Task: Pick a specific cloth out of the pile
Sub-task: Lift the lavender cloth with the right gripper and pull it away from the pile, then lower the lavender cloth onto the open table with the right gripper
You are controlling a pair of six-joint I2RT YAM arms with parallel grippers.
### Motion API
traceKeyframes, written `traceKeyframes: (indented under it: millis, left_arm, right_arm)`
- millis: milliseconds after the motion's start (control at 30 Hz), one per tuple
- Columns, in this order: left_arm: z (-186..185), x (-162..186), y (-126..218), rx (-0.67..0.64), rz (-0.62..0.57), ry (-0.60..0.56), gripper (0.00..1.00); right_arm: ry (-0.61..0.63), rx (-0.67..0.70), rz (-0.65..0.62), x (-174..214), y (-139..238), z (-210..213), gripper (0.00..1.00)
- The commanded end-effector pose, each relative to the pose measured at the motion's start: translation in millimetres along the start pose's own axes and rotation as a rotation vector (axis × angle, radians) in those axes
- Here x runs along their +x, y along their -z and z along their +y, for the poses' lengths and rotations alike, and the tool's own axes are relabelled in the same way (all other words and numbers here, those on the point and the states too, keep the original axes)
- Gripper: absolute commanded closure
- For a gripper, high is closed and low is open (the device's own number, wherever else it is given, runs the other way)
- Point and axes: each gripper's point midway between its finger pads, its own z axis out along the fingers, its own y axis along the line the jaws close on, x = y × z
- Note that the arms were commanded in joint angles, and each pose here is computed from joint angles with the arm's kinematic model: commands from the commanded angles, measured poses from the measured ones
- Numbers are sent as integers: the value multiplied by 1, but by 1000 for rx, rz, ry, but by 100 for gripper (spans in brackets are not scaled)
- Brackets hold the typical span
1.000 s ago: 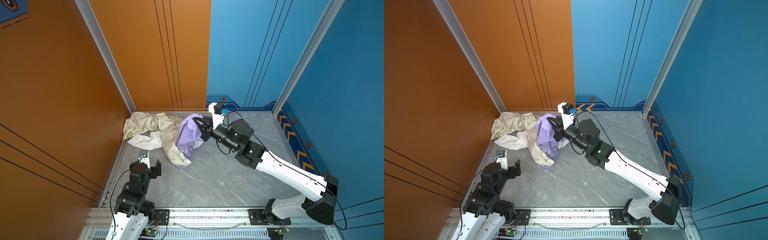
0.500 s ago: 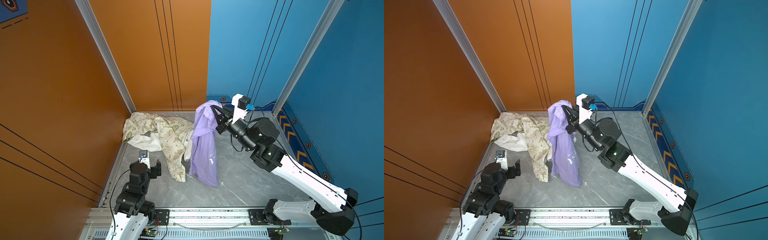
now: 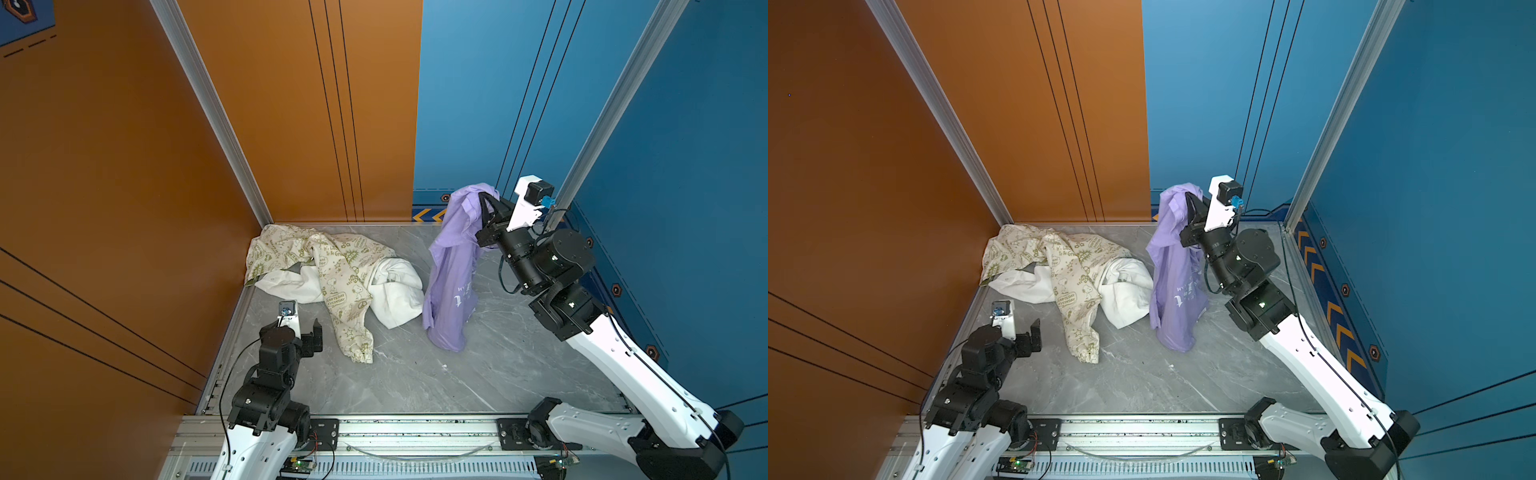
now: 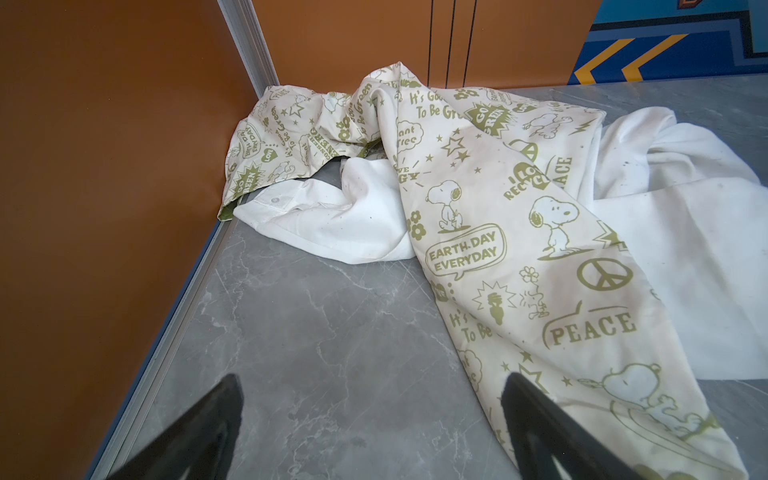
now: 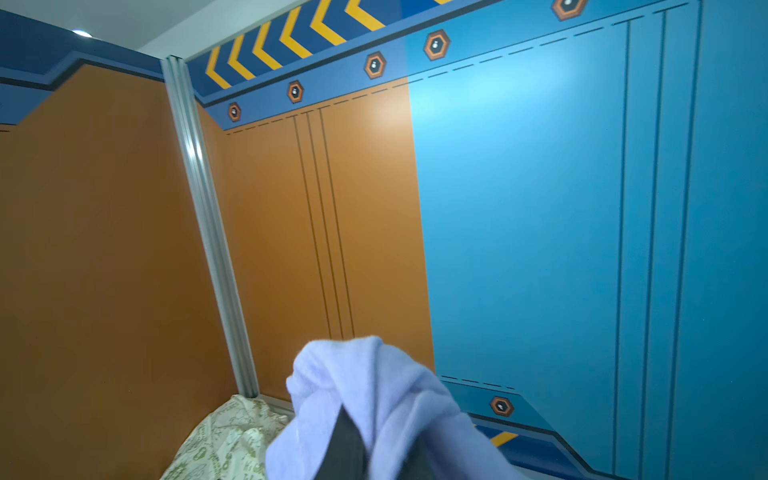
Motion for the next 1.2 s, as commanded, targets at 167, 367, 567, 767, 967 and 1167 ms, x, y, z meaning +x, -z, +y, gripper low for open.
traceKeyframes:
  millis: [167, 367, 567, 767, 967, 1167]
  left_arm:
    - [0, 0, -1, -5, -12, -10, 2]
    - [0, 1, -2, -6, -10, -11, 2]
    - [0, 0, -1, -6, -15, -10, 2]
    - [0, 0, -1, -5, -15, -10, 2]
    - [-1, 1, -2, -3, -8, -13, 2]
    - [0, 1, -2, -6, -9, -12, 2]
  right_arm:
    - [-78, 174, 40, 9, -19, -66, 100]
    - [-123, 200, 47, 18, -37, -88, 100]
    - [-123, 210, 49, 14, -45, -95, 100]
    - [-61, 310, 150, 44, -33, -121, 100]
    - [-1, 528, 294, 84, -7, -187, 96]
    - [-4, 585, 405, 109, 5, -215, 48]
